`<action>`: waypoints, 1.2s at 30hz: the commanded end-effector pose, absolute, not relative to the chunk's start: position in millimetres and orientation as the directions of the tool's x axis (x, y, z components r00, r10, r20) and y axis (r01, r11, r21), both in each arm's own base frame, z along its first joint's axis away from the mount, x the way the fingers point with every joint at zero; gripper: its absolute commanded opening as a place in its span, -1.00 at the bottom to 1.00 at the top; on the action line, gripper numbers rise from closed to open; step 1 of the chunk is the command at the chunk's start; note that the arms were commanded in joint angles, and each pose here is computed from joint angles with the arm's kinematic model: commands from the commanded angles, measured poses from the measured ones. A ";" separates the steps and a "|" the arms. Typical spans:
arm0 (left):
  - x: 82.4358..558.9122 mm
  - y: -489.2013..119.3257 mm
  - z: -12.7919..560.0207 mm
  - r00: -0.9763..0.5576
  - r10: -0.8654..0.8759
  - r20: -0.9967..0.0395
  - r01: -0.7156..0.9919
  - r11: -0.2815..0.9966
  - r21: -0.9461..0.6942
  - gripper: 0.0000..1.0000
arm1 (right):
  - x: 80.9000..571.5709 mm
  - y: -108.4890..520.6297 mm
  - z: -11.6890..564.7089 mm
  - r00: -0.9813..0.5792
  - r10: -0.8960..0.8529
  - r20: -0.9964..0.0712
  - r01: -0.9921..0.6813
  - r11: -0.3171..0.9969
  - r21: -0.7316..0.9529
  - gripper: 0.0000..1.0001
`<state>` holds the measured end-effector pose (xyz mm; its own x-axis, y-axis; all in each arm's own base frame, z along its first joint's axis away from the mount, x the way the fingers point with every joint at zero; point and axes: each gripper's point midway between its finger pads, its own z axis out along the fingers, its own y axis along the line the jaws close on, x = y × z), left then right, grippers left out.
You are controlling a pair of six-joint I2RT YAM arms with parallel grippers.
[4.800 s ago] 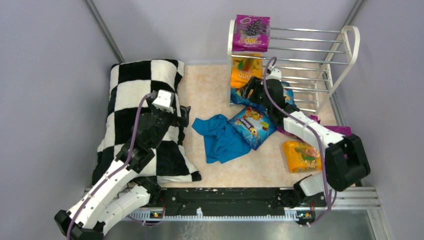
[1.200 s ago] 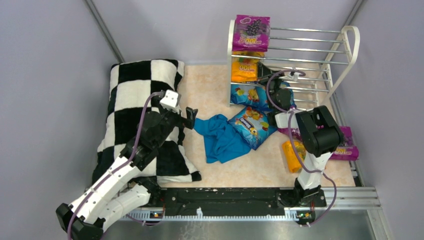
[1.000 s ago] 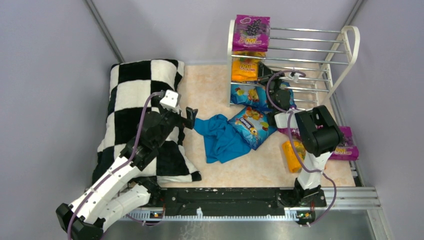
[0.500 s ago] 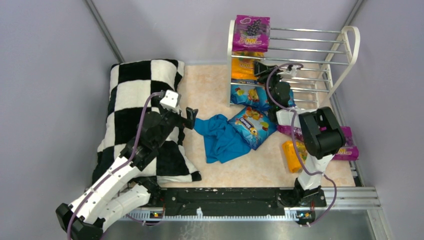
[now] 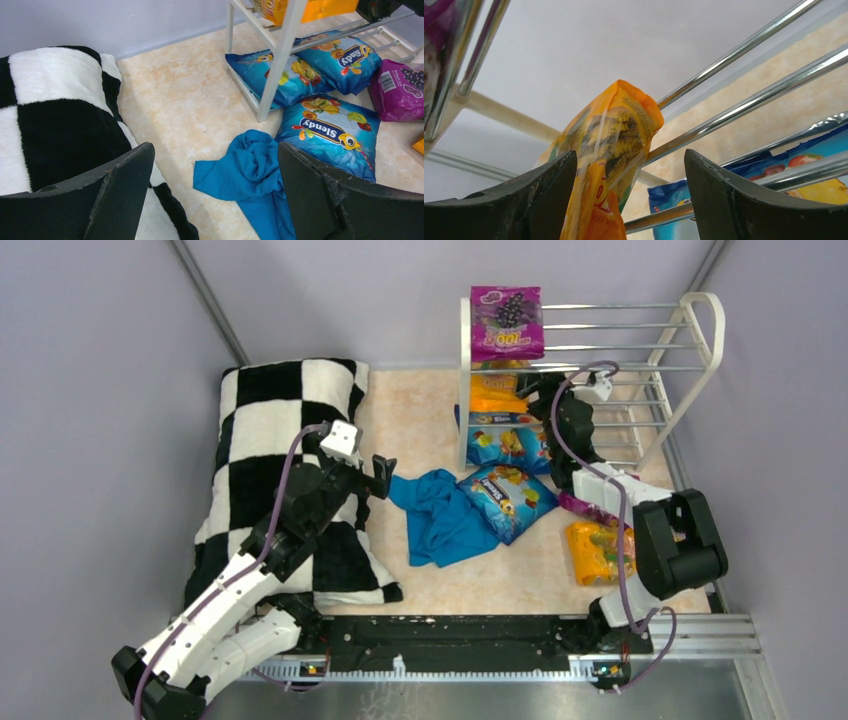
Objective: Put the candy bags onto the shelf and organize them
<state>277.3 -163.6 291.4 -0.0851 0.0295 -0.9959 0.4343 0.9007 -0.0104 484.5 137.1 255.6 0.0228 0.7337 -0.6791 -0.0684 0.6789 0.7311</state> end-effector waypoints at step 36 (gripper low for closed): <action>290.4 -345.1 171.3 -0.675 -0.259 -0.691 0.543 0.460 -0.702 0.03 | 401.7 156.9 259.6 -0.093 0.806 -0.584 -0.474 0.480 0.738 -0.25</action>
